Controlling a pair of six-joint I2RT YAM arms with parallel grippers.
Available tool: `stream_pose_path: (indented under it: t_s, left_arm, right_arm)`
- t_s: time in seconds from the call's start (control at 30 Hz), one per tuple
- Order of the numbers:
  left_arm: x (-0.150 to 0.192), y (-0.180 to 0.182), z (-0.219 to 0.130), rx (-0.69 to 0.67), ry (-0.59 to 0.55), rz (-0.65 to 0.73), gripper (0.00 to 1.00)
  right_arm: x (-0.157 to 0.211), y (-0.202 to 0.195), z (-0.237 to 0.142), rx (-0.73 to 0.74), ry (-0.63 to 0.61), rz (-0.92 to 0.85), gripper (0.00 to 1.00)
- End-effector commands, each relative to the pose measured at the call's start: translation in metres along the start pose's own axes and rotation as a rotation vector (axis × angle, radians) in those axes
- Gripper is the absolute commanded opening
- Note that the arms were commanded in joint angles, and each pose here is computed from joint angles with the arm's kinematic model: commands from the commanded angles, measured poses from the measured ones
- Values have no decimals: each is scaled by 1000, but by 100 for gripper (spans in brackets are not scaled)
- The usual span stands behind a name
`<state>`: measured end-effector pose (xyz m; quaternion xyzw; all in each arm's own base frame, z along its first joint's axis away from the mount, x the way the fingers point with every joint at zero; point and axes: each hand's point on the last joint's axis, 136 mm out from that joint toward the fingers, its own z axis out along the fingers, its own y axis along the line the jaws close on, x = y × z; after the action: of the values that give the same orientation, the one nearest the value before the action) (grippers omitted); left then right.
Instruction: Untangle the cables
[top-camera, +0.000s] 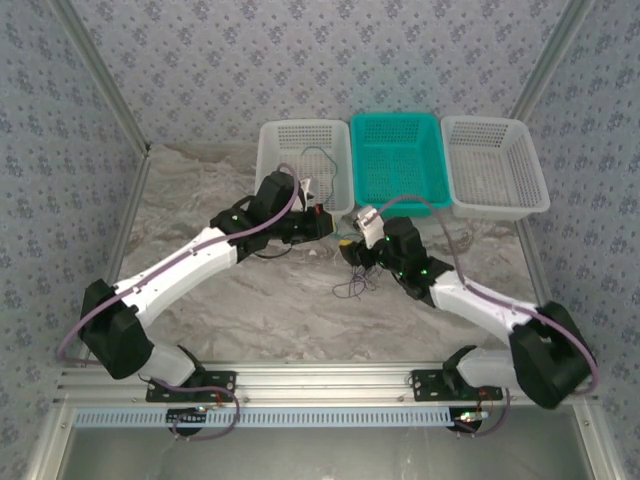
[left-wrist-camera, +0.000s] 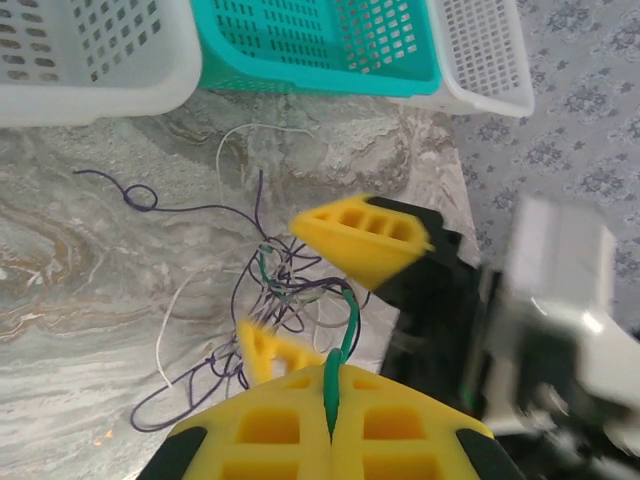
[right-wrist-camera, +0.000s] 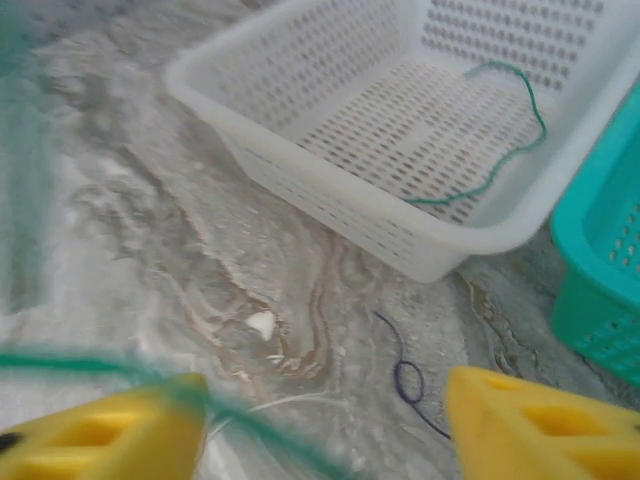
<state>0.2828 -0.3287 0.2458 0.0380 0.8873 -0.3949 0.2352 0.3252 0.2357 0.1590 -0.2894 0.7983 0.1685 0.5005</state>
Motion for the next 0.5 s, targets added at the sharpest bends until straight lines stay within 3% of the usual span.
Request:
stream_pose_path:
  t_s: [0.0, 0.07, 0.27, 0.47]
  left_arm:
    - [-10, -7, -33, -9, -68, 36, 0]
    - [-19, 1, -53, -41, -136, 23, 0]
    - [-47, 60, -134, -164, -428, -139, 0]
    - [-35, 112, -165, -242, -482, -268, 0]
  right_arm:
    - [-6, -29, 16, 134, -3, 50, 29]
    - [14, -43, 22, 191, 49, 147, 21]
    - [100, -76, 19, 323, 213, 450, 19]
    - [136, -79, 10, 352, 291, 499, 18]
